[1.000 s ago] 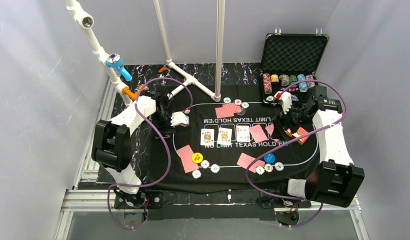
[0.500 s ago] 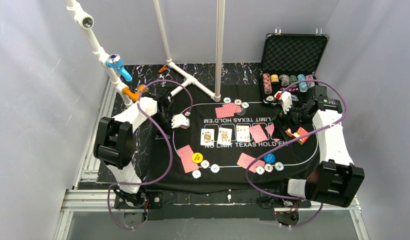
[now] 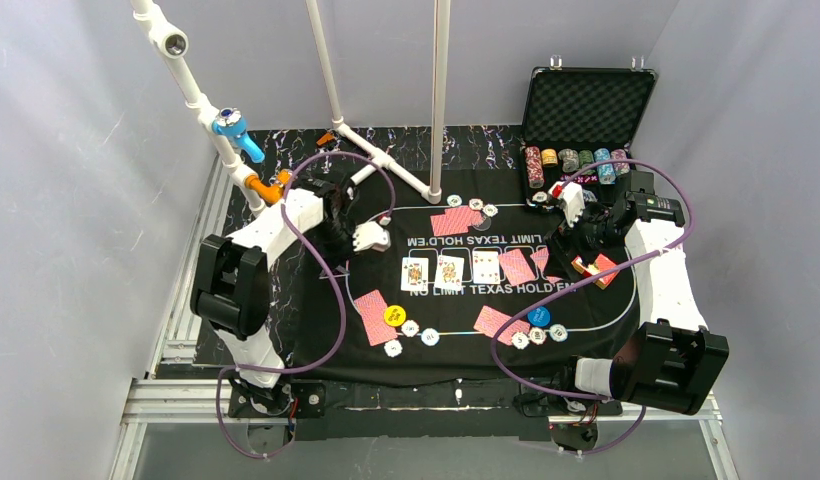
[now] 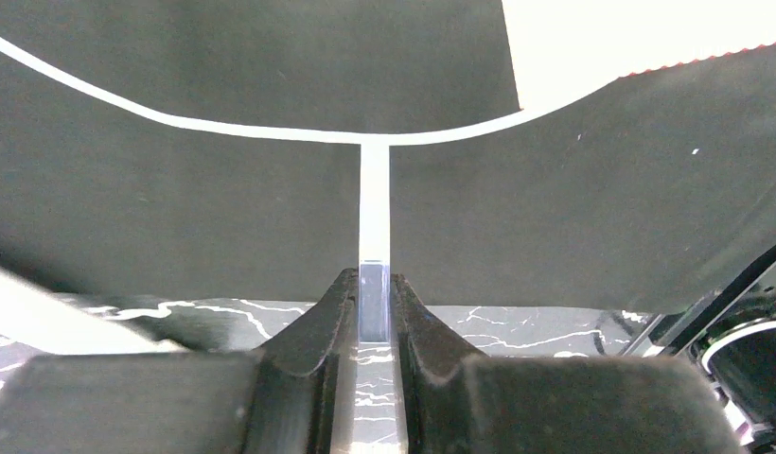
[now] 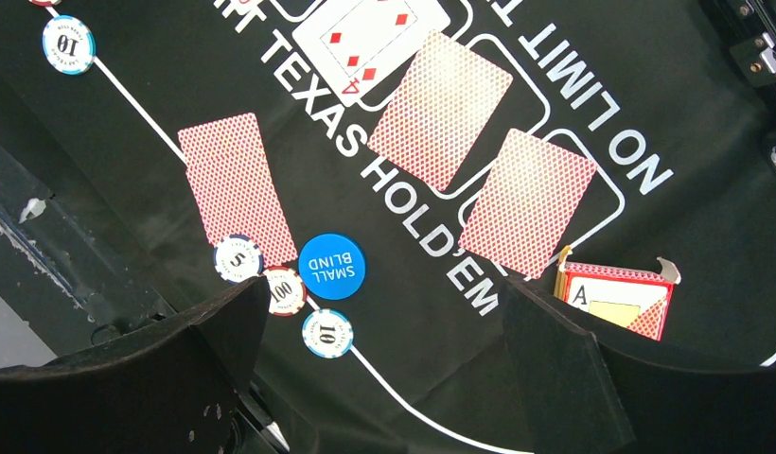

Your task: Distribute texas hold em gaming equipment

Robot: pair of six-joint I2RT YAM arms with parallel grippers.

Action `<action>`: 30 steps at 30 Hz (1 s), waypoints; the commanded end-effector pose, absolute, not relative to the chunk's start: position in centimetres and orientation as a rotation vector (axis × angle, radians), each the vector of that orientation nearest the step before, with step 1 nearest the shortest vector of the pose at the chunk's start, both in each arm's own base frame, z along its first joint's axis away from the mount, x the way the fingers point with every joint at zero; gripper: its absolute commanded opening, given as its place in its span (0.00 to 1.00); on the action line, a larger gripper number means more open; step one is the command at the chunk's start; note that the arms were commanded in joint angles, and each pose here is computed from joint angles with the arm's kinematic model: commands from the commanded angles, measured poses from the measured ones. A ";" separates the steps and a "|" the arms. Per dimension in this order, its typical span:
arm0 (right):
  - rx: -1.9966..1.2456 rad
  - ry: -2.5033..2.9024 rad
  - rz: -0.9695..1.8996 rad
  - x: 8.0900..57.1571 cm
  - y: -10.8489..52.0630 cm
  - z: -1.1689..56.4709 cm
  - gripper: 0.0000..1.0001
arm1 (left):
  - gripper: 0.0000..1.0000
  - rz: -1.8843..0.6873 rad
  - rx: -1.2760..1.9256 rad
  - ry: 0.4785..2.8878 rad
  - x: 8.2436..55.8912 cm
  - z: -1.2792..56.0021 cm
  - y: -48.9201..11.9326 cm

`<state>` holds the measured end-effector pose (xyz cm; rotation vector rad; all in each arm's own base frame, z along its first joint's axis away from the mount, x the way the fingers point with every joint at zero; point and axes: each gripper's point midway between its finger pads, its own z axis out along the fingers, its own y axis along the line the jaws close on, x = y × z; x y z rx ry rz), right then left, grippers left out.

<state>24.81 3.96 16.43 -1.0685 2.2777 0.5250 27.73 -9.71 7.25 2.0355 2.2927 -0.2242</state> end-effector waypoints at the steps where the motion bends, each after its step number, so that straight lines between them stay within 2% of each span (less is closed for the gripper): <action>1: -1.065 2.221 0.500 25.4 4.3 17.8 1.00 | 0.00 -0.231 1.959 2.271 28.1 10.9 -13.0; 12: -0.998 2.234 0.442 25.4 3.9 17.8 1.00 | 0.00 -0.208 2.149 2.005 25.3 12.7 -22.4; 24: -0.782 2.221 0.328 28.8 2.7 19.3 1.00 | 0.00 -0.101 2.277 1.901 21.3 7.6 -29.0; 30: -0.799 2.243 0.319 28.5 2.4 19.1 1.00 | 0.04 -0.047 2.323 1.934 20.9 4.3 -29.2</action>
